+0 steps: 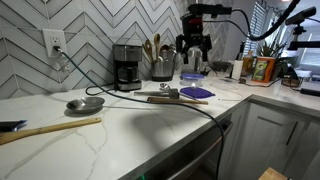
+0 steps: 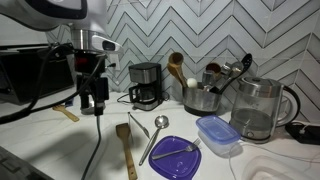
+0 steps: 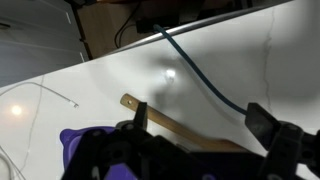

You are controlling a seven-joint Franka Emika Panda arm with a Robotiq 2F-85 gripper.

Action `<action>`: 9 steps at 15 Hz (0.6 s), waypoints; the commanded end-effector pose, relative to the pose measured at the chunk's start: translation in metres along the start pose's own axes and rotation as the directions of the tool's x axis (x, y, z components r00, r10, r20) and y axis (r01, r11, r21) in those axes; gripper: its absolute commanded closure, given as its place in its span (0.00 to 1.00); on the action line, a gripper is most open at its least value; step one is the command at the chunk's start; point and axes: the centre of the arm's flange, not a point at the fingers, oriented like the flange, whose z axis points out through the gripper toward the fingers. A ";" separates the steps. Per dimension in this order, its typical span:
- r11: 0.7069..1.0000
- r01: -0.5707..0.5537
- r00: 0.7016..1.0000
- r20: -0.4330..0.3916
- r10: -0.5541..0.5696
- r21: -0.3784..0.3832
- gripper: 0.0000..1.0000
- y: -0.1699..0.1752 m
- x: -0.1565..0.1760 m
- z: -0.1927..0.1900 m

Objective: Put the silver serving spoon on the lunchbox with a light blue lid

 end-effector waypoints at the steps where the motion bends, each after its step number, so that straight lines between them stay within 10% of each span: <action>1: 1.000 0.010 0.999 -0.052 -0.010 -0.018 0.00 0.019 0.028 -0.007; 9: 0.984 0.175 0.973 -0.149 -0.178 -0.033 0.00 0.037 0.083 0.001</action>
